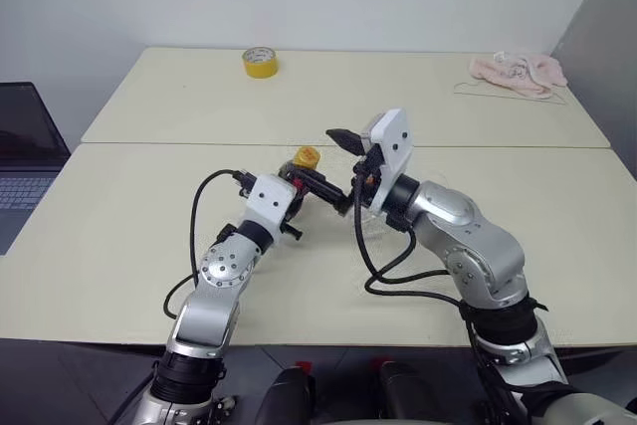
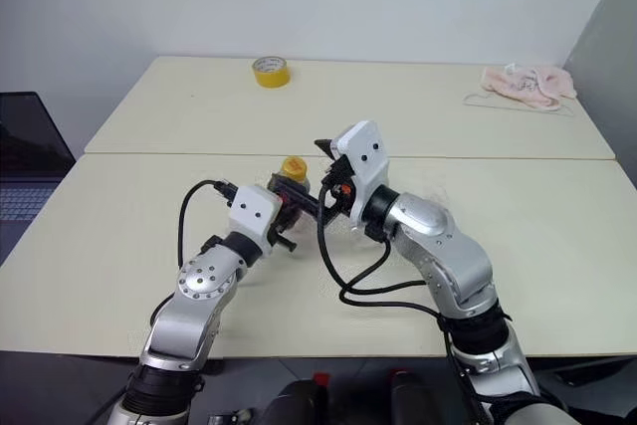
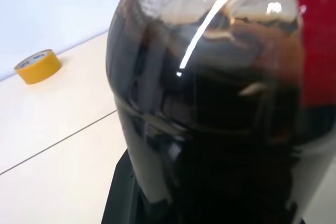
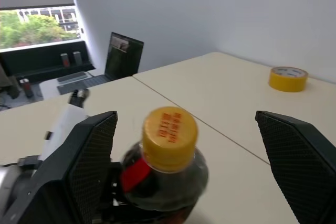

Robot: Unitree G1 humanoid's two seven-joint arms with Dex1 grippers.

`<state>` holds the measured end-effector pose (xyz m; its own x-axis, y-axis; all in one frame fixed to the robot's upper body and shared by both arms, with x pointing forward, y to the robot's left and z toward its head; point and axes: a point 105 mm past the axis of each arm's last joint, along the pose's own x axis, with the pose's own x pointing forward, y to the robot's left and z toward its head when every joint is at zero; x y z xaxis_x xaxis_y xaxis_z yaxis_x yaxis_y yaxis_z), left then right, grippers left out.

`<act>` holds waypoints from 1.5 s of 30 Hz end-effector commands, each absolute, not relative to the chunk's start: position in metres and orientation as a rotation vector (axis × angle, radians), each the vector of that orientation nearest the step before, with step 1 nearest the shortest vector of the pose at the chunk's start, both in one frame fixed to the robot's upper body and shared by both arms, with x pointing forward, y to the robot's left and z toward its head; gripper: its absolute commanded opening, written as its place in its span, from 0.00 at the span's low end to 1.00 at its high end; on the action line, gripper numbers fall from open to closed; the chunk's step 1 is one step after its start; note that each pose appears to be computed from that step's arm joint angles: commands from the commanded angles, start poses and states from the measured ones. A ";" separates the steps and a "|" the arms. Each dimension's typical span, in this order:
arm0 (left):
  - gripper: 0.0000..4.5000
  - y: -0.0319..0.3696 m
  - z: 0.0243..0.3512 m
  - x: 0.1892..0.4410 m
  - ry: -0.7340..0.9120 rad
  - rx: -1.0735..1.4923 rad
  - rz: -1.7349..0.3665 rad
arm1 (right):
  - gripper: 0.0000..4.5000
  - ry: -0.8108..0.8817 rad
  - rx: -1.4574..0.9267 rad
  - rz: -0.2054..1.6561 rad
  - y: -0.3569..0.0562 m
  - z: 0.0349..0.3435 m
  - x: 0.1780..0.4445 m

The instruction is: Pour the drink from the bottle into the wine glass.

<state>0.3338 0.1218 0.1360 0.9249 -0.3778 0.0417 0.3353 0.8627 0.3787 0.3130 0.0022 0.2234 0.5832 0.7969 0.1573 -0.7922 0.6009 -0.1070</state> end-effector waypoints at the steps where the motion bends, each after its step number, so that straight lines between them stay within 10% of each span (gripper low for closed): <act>1: 0.18 0.121 0.160 0.334 -0.221 0.382 -0.341 | 1.00 -0.270 -0.046 0.894 0.001 0.238 0.316; 31: 0.18 0.136 0.167 0.336 -0.229 0.347 -0.266 | 1.00 -0.209 -0.082 0.740 -0.042 0.223 0.330; 45: 0.18 0.130 0.165 0.336 -0.228 0.349 -0.291 | 1.00 -0.258 -0.002 0.979 0.013 0.247 0.301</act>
